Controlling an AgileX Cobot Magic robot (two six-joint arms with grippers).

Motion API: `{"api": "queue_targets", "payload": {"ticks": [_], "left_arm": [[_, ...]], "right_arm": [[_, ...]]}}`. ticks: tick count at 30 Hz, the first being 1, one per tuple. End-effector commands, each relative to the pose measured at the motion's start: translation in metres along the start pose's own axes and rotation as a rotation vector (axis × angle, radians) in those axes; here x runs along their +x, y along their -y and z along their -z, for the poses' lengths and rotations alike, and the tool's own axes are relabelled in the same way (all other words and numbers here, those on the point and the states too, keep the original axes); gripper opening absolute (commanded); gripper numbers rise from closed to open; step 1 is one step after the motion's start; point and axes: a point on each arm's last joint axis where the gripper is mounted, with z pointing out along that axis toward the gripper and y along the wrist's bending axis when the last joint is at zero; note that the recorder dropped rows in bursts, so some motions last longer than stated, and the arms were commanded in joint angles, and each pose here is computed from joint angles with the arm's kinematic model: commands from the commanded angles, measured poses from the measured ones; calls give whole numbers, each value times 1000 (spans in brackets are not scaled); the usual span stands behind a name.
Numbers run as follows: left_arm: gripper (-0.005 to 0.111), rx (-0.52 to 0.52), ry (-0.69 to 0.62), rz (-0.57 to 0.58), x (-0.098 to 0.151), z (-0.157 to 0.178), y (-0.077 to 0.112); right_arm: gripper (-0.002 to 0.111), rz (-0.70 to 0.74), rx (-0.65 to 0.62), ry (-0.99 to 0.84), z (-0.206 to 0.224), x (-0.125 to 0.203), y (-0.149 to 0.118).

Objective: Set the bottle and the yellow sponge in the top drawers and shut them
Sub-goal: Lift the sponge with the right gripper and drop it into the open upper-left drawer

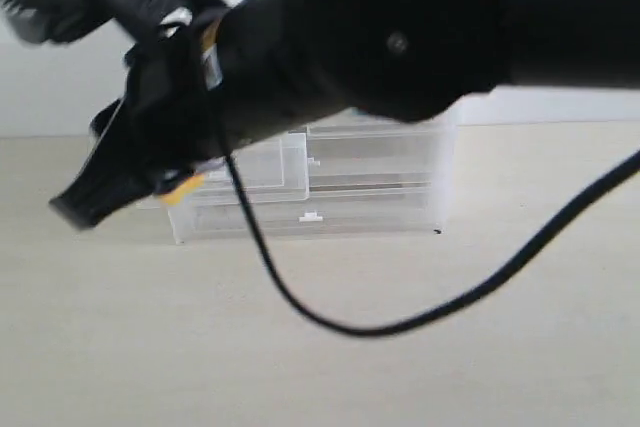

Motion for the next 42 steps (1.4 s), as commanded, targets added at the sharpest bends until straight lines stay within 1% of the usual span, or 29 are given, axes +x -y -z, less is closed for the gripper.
{"api": "queue_targets", "payload": {"ticks": [1, 3, 6, 12, 16, 18, 27, 35, 37, 42], "left_arm": [[4, 0, 0, 1, 1, 1, 0], [4, 0, 0, 1, 1, 1, 0], [4, 0, 0, 1, 1, 1, 0], [4, 0, 0, 1, 1, 1, 0], [4, 2, -3, 1, 1, 1, 0], [4, 2, -3, 1, 1, 1, 0], [4, 2, -3, 1, 1, 1, 0], [4, 2, -3, 1, 1, 1, 0], [4, 2, -3, 1, 1, 1, 0], [4, -1, 1, 1, 1, 1, 0]], "right_arm": [[0, -32, 121, 56, 11, -12, 48], [0, -19, 149, 50, 8, -16, 60], [0, 44, 169, -2, -1, -20, 72], [0, 116, 152, -121, -33, -22, 77], [0, 128, 145, -165, -49, -20, 79], [0, 168, 135, -183, -57, -17, 79], [0, 304, 146, -207, -71, -10, 81], [0, 337, 154, -218, -80, -4, 81], [7, 345, 161, -209, -80, -6, 82], [46, 345, 169, -181, -80, -8, 82]]}}
